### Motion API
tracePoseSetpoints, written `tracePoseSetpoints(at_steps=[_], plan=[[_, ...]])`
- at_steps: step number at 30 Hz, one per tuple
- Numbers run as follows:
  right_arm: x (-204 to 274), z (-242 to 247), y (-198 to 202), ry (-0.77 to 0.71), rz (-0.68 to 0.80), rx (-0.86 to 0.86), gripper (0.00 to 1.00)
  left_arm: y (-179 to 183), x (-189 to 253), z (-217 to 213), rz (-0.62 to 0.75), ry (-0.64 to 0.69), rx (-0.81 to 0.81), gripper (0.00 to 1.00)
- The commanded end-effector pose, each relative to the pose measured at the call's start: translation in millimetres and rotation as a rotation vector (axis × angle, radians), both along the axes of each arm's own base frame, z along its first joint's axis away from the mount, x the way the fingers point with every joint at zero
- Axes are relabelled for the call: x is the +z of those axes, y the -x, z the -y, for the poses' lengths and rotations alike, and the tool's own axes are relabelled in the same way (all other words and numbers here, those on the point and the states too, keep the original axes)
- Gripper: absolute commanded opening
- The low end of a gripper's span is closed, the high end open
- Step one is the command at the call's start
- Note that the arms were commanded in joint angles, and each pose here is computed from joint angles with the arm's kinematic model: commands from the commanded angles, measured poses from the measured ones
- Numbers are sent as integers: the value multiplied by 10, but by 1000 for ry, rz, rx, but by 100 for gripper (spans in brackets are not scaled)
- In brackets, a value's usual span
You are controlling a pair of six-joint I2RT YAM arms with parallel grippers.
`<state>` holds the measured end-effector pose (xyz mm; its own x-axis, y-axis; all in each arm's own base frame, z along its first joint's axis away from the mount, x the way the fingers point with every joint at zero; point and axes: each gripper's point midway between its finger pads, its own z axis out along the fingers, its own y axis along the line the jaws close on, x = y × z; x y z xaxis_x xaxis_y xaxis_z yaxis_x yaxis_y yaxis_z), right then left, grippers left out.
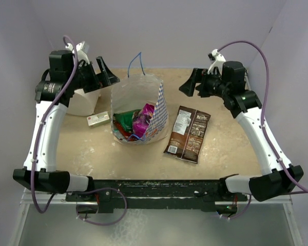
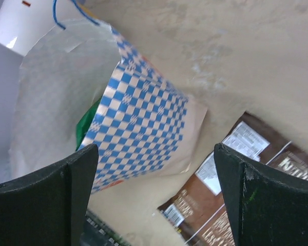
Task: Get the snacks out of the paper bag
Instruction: Take out the snack from the paper bag.
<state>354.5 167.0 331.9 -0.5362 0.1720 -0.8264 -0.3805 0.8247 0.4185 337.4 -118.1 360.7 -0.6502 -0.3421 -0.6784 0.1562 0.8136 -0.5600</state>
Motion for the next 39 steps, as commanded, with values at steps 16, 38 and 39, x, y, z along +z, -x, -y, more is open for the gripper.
tracePoseSetpoints(at_steps=[16,38,39], plan=[[272,157,410,-12,-89,-55,100,-1486,36,731,261,139,-247,68],[41,335,239,238,-45,3,100,-1756,505,1173,395,225,-369,2],[58,336,244,267,-13,25,100,-1696,573,1171,401,238,-371,0]])
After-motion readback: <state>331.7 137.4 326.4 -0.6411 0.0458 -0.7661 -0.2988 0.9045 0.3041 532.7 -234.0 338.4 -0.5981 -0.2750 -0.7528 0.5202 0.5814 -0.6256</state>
